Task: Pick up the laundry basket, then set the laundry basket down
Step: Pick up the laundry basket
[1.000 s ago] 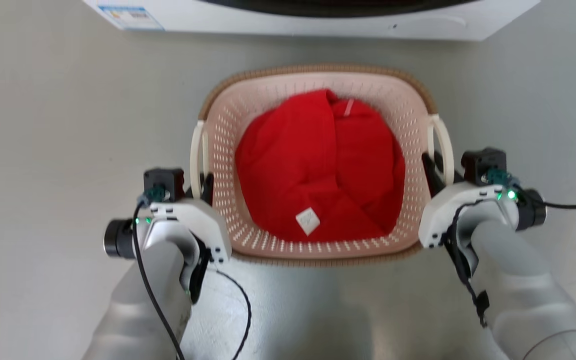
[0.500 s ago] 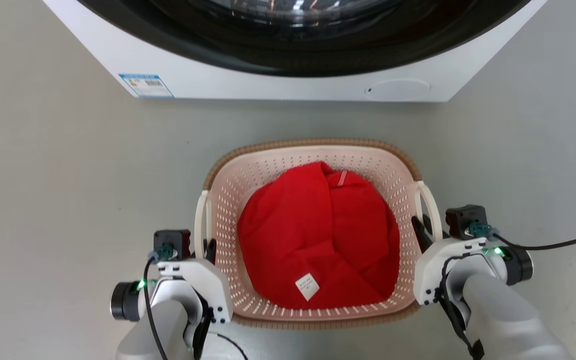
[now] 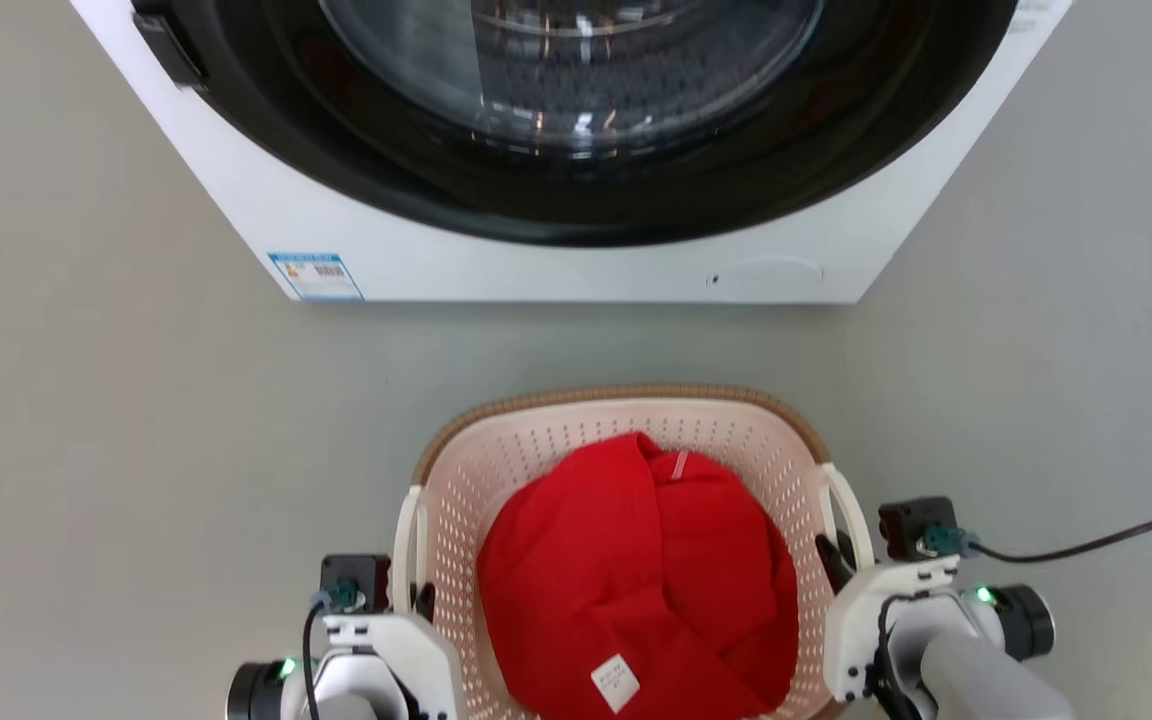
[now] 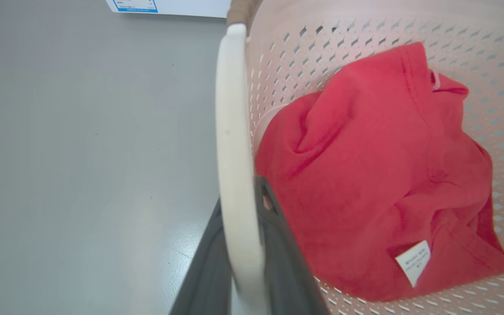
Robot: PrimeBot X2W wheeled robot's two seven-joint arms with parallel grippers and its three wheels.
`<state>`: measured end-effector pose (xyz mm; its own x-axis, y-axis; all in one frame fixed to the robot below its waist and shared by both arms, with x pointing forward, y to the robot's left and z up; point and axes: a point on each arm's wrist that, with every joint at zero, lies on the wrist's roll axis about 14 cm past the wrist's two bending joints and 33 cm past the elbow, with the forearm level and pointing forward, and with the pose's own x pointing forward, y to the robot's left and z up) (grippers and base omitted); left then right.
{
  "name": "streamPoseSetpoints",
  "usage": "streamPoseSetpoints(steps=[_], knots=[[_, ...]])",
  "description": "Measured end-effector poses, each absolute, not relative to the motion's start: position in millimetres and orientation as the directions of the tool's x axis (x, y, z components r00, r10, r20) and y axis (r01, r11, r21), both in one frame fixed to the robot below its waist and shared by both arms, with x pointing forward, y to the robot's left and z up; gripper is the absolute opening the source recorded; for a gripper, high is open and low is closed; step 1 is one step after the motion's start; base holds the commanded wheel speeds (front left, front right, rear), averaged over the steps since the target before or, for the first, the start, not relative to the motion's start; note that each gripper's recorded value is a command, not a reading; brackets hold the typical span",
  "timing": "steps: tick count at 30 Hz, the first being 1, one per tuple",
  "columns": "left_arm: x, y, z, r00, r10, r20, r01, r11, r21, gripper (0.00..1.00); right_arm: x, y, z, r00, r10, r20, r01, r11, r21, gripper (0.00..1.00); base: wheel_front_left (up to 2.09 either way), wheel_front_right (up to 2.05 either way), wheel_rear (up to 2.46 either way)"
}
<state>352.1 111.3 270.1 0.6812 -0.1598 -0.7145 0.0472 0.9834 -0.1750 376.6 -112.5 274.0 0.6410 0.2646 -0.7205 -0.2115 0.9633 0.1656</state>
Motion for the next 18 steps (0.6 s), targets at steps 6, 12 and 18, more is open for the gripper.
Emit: streamPoseSetpoints(steps=[6,12,18], knots=[[331.8,112.5,276.9,0.678,-0.159,-0.717,0.063,0.985,-0.159,0.00,352.6,-111.9,279.5,0.619,0.262,-0.740,-0.200,0.964,0.174,0.00,0.00,0.00,0.00],[310.0,113.2,279.9,0.661,-0.166,-0.732,0.086,0.986,-0.146,0.00,327.2,-109.5,281.6,0.583,0.267,-0.768,-0.195,0.963,0.187,0.00,0.00,0.00,0.00],[292.8,112.6,279.9,0.631,-0.171,-0.757,0.089,0.985,-0.148,0.00,310.8,-107.3,283.4,0.555,0.274,-0.786,-0.205,0.960,0.190,0.00,0.00,0.00,0.00]])
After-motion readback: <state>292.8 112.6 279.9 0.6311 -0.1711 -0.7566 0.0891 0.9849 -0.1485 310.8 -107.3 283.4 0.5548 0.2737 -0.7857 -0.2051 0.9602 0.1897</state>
